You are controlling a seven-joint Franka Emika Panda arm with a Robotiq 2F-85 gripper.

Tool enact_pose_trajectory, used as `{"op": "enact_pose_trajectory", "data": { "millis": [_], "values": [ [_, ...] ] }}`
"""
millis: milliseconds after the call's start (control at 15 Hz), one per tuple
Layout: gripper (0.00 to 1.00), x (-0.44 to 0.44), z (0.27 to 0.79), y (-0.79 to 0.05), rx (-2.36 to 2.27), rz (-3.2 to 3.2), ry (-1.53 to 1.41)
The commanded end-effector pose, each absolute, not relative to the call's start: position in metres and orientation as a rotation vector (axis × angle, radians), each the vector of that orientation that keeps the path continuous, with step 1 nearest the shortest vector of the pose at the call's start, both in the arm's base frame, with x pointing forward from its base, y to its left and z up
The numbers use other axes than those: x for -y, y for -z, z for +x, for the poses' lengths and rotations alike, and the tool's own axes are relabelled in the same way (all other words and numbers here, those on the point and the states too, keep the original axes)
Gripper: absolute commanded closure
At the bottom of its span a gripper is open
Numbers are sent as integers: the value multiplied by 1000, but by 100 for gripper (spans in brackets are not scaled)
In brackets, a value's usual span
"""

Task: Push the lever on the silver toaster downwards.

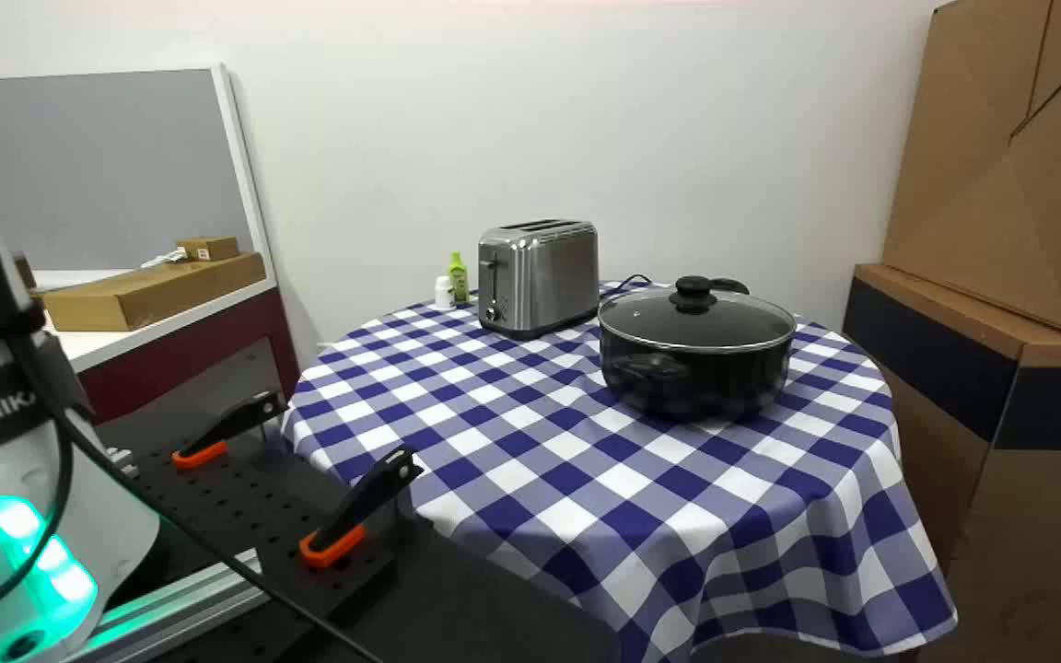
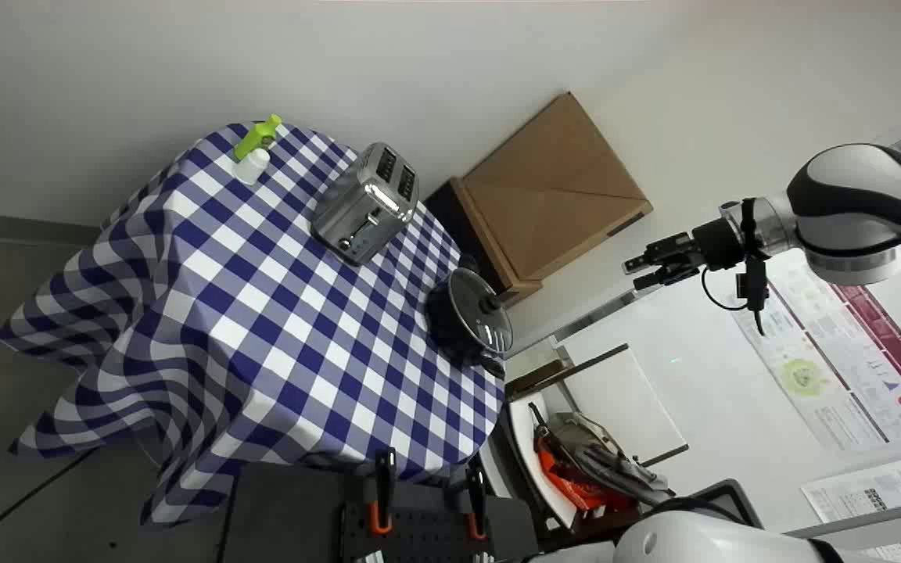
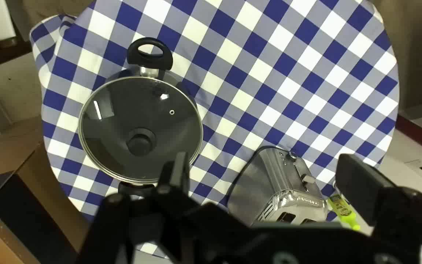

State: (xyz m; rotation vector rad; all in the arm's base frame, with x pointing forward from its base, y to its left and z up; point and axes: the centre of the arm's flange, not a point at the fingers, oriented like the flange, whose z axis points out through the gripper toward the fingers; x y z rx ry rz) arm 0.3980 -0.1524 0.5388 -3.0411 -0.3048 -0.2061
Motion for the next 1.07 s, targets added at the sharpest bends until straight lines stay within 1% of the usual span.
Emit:
{"op": "enact_pose_trajectory", "data": {
  "millis": [0,67,133,200,333,667,733,1000],
  "values": [
    [25,152,398,-539,305,-3041,207],
    [28,148,402,-538,319,-3045,207],
    [33,144,404,-537,328,-3047,204],
    [42,137,408,-536,345,-3051,207],
    [56,124,416,-534,384,-3053,210],
    [95,79,448,-518,510,-3063,293],
    [99,69,455,-512,543,-3065,309],
    [100,36,484,-480,627,-3081,403]
  ]
}}
